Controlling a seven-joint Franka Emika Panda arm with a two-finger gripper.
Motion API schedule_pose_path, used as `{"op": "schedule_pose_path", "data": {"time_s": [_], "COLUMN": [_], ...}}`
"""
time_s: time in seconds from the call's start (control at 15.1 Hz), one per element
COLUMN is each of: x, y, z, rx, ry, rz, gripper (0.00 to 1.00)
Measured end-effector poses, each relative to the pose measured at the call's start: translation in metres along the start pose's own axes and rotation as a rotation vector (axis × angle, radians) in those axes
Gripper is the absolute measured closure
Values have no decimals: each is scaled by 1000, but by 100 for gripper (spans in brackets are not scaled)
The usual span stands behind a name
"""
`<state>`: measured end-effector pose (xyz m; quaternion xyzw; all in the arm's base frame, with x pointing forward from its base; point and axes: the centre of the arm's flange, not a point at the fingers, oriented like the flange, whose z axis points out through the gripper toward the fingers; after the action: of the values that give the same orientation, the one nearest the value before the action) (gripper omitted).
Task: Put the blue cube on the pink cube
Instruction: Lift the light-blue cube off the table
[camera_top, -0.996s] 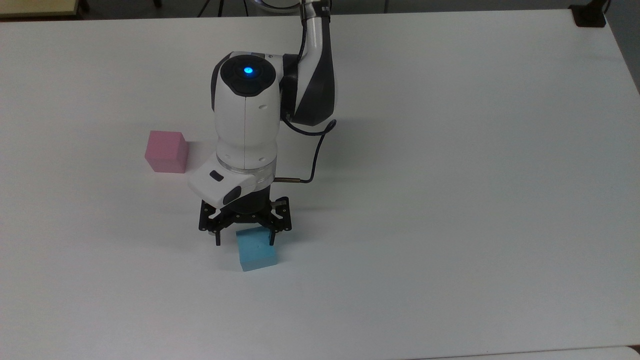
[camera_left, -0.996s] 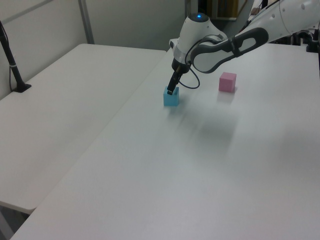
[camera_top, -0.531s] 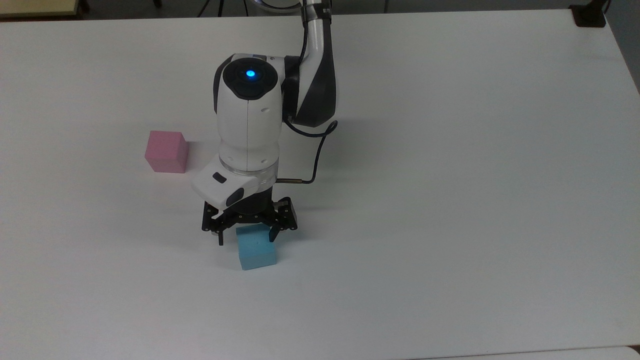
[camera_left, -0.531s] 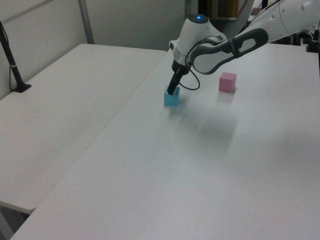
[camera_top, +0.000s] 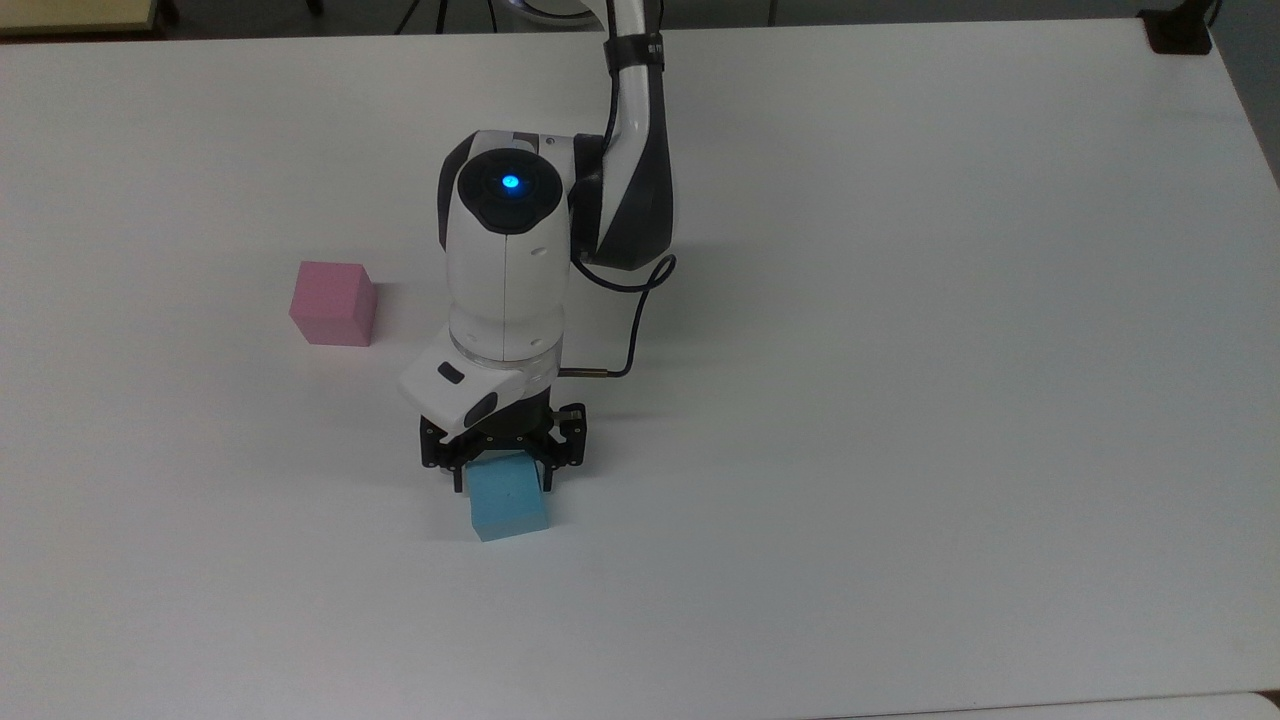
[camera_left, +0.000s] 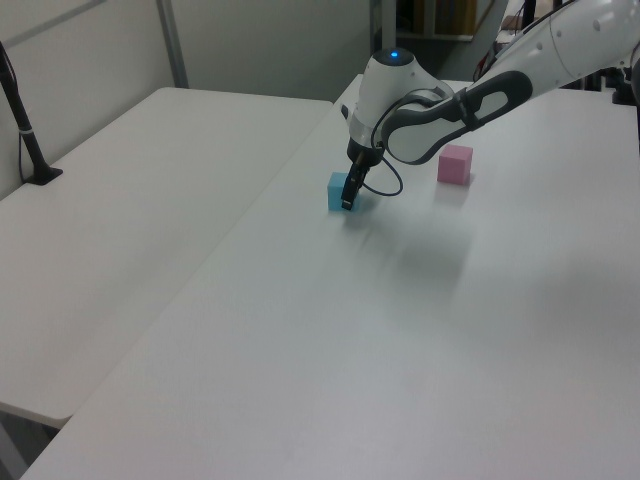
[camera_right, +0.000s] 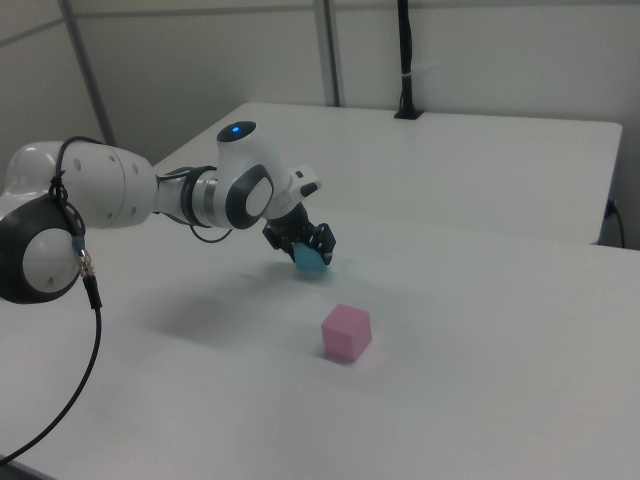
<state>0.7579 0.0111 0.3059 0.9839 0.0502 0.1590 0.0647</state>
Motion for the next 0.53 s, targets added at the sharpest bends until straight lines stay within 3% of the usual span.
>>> {"op": "schedule_pose_path", "data": {"time_s": [0.13,0.4,0.53], "x": [2,10,20], "y": [-2,-1,12], "z": [-2,-17,-55], "rx": [1,1,-1], "ry": [4,33,82], "rz": [1,13,34], "gripper": [37,37,37]}}
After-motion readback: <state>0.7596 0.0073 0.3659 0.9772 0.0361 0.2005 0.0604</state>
